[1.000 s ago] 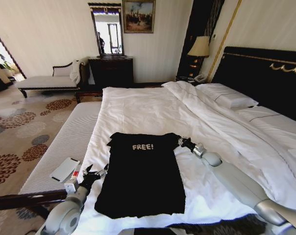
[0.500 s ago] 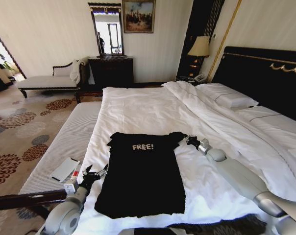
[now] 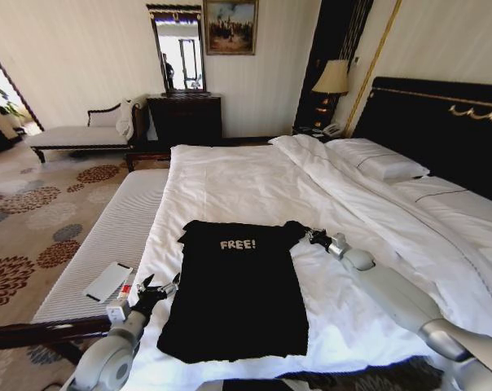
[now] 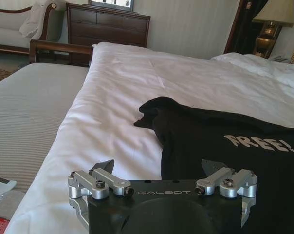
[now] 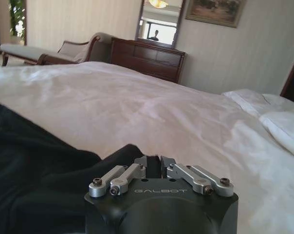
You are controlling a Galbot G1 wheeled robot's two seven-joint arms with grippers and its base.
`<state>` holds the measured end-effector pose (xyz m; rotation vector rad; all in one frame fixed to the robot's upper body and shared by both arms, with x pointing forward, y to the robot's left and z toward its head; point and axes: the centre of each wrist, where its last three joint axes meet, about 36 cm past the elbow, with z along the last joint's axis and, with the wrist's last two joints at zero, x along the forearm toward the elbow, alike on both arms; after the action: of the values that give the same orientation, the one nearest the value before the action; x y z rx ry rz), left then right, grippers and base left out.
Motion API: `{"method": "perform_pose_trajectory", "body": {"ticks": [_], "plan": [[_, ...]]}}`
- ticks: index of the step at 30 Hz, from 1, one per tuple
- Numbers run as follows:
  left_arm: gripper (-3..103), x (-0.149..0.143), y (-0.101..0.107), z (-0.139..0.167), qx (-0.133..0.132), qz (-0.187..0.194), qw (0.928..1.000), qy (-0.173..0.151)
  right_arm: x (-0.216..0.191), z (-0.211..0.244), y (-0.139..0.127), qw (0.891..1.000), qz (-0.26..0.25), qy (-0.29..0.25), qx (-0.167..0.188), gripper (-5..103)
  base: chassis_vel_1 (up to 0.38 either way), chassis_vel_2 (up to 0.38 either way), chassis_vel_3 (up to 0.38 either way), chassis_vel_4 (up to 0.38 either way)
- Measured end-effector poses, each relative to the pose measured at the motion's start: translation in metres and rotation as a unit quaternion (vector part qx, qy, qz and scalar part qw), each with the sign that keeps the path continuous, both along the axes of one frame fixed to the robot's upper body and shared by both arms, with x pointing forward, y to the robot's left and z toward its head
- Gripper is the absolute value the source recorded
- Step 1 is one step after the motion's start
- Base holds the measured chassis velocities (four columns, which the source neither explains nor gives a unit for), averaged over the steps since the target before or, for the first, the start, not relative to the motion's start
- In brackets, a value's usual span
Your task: Fold the clothes on the bed.
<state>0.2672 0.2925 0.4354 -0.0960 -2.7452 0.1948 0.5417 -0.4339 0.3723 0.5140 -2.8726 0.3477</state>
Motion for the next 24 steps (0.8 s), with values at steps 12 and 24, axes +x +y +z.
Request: {"method": "perform_pose_trajectory", "body": {"ticks": [12, 24], "plan": [[100, 0.003, -0.004, 0.003, -0.002, -0.011, 0.9999, -0.004, -0.072, 0.029, -0.015, 0.972, -0.077, 0.073, 0.209, 55, 0.000, 0.000, 0.000, 0.000], [100, 0.003, -0.005, 0.006, -0.002, -0.013, 0.9999, -0.004, -0.107, 0.019, 0.028, 0.932, -0.042, 0.153, 0.325, 95, 0.000, 0.000, 0.000, 0.000]]}}
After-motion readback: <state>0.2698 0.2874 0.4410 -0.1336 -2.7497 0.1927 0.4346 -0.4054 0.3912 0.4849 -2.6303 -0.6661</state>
